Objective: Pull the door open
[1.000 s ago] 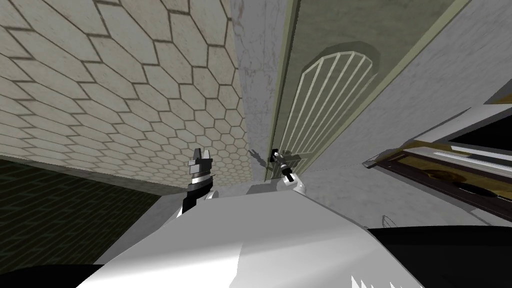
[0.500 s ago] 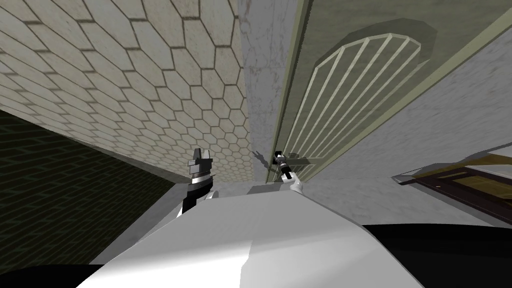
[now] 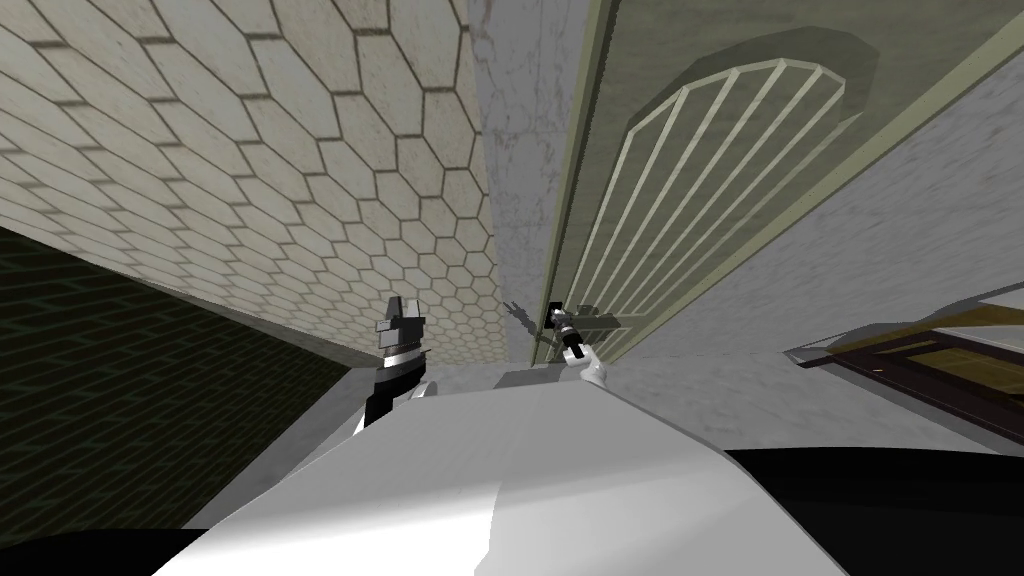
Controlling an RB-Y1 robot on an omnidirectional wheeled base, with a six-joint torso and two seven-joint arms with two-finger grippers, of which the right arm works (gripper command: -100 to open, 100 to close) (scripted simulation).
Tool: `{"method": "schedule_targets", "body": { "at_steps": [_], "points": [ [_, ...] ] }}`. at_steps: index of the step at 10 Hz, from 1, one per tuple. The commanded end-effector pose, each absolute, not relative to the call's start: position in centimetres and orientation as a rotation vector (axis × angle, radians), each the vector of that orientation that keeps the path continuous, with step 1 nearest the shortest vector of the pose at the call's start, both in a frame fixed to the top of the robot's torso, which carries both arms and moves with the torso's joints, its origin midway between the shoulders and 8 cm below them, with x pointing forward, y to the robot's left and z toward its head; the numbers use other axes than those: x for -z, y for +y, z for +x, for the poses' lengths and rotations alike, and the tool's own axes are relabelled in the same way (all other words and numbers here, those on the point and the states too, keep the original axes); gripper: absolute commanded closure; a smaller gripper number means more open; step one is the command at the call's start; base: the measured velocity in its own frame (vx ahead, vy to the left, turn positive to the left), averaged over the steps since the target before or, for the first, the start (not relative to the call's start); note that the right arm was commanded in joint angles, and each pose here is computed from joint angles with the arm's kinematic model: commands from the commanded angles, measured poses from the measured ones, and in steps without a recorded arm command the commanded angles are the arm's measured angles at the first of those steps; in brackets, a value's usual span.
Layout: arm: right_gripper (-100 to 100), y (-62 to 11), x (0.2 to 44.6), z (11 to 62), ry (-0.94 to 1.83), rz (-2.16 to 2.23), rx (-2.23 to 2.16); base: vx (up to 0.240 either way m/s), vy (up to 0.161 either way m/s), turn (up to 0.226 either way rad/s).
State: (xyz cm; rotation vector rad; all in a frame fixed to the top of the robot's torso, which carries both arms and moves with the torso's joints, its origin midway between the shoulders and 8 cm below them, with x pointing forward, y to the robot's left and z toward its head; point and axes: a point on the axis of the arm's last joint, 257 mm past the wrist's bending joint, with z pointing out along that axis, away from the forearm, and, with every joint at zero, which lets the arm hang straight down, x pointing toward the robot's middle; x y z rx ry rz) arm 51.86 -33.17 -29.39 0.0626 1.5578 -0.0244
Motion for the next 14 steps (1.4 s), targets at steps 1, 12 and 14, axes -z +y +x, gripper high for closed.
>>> {"method": "schedule_targets", "body": {
  "at_steps": [1, 12, 14],
  "points": [
    [100, -32.9, 29.4, 51.9, 1.558, 0.061, 0.020, 0.000, 0.000, 0.000],
    [100, -34.7, 28.6, 51.0, 1.494, 0.354, -0.247, -0.021, -0.005, 0.047],
    [100, -34.9, 28.5, 50.9, 1.480, 0.401, -0.293, -0.026, -0.004, 0.041]
  ]
}}
